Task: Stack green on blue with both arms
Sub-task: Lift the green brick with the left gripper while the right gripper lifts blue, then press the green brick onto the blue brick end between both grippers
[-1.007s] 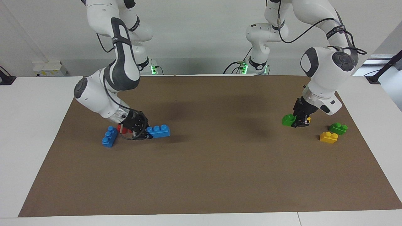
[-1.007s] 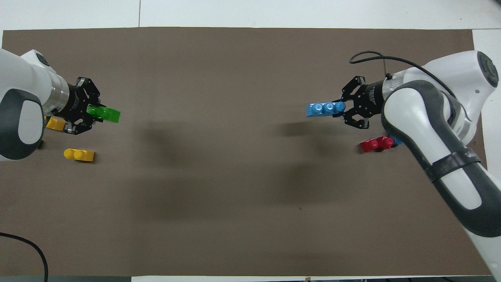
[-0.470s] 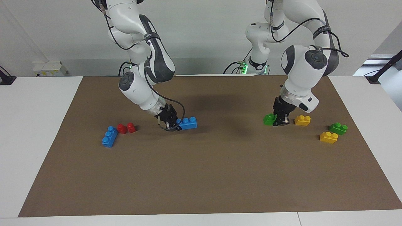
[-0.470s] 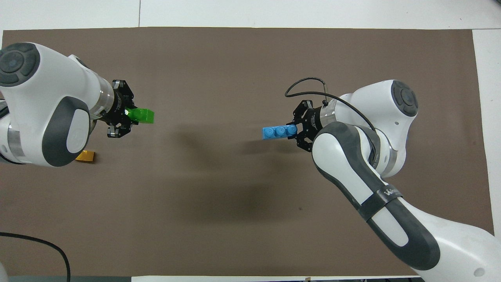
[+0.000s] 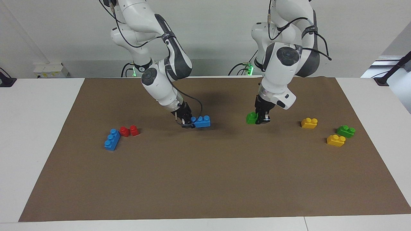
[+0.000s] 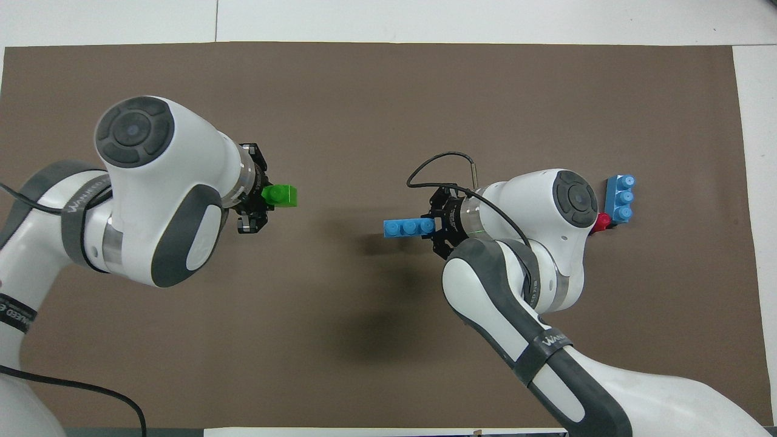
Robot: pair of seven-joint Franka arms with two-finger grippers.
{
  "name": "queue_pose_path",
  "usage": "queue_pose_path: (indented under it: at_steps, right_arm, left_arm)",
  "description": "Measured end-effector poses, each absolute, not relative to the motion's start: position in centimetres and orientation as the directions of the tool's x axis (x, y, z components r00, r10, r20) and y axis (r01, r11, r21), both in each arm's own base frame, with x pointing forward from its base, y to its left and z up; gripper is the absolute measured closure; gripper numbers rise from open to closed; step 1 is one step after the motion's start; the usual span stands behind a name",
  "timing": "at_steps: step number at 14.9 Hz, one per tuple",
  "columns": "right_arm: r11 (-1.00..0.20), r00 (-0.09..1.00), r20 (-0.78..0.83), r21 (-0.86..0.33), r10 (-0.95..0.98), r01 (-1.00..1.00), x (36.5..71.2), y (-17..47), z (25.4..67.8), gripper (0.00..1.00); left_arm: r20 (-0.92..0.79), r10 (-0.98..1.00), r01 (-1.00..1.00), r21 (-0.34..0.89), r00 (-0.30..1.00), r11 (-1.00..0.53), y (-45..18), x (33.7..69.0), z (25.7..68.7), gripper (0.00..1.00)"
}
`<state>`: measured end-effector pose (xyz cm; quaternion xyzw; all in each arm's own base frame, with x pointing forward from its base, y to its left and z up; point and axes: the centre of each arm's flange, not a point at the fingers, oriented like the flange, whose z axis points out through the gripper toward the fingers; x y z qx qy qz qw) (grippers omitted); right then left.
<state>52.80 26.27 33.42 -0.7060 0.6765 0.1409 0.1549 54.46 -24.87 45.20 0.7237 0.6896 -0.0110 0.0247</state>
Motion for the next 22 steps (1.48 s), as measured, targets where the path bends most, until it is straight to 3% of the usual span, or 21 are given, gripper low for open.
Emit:
queue_pose_path:
  at_steps: [8, 14, 22]
  right_arm:
    - [-0.037, 0.052, -0.378, -0.046, -0.924, -0.998, 50.6, 27.6, 30.3, 0.65]
    - [0.019, -0.004, -0.374, -0.038, -0.927, -0.999, 50.4, 28.3, 29.2, 0.65]
    - [0.02, 0.005, -0.366, -0.063, -0.931, -0.998, 49.9, 29.0, 28.3, 0.65]
  left_arm:
    - [-0.038, 0.999, 0.998, 0.066, -0.002, 0.005, -32.5, 49.6, 43.6, 0.66]
    - [-0.031, 0.999, 0.996, 0.09, -0.02, 0.023, -36.7, 46.0, 41.5, 0.66]
    - [-0.039, 0.999, 0.993, 0.113, -0.037, 0.042, -39.2, 44.8, 39.2, 0.66]
